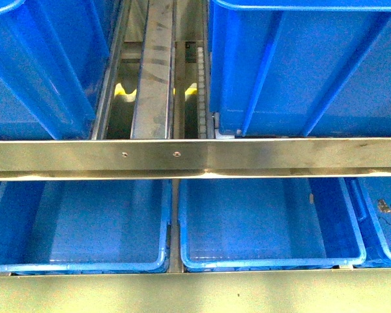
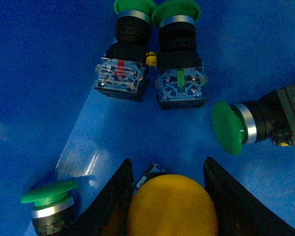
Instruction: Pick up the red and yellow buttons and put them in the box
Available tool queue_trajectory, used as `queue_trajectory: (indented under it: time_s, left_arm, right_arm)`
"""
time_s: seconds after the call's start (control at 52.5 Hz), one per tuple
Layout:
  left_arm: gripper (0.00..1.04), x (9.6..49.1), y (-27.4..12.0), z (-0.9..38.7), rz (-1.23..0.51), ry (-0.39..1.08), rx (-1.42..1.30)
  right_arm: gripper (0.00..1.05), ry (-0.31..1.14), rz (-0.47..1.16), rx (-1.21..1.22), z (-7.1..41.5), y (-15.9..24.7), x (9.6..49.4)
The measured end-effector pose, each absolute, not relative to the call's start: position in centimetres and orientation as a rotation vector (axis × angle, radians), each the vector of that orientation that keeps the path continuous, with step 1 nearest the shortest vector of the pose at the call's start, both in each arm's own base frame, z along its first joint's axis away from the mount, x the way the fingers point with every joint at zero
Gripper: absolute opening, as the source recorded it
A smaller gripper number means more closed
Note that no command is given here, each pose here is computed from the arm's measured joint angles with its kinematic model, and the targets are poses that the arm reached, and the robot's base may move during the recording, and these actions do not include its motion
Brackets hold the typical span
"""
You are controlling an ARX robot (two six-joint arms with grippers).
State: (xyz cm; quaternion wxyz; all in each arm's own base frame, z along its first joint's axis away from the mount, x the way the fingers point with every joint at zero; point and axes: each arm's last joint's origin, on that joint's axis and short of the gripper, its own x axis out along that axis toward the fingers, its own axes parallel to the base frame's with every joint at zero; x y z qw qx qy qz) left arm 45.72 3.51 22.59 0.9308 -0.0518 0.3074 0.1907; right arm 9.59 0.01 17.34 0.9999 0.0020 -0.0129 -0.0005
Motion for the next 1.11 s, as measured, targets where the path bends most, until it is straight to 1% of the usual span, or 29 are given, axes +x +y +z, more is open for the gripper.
queue_trajectory:
  time_s: [0.114,0.21,0.324,0.457,0.553,0.686,0.838,1.105]
  left_arm:
    - [0.35,44.6,2.9,24.4,0.326,0.593,-0.153]
    - [0.34,42.5,2.0,28.0,0.254,0.511,-0.193]
    - [0.34,40.1,1.5,31.4,0.2,0.414,-0.227]
    - [0.34,37.0,1.3,34.2,0.143,0.313,-0.25]
    - [0.34,34.6,1.4,35.2,0.107,0.263,-0.26]
    - [0.34,31.2,1.6,35.6,0.059,0.216,-0.276]
    - [0.34,27.0,1.8,35.0,0.0,0.181,-0.283]
    - [0.34,19.9,1.9,31.6,-0.062,0.171,-0.315]
  right_arm:
    - [0.97,-0.026,-0.001,0.004,17.3,0.0,9.6]
    - [0.97,-0.026,-0.001,0.004,17.3,0.0,9.6]
    - [0.97,-0.026,-0.001,0.004,17.3,0.0,9.6]
    - [0.97,-0.026,-0.001,0.004,17.3,0.0,9.6]
    - [0.97,-0.026,-0.001,0.004,17.3,0.0,9.6]
    - [0.97,-0.026,-0.001,0.004,17.3,0.0,9.6]
    - [0.97,-0.026,-0.001,0.004,17.3,0.0,9.6]
    - [0.97,-0.026,-0.001,0.004,17.3,0.0,9.6]
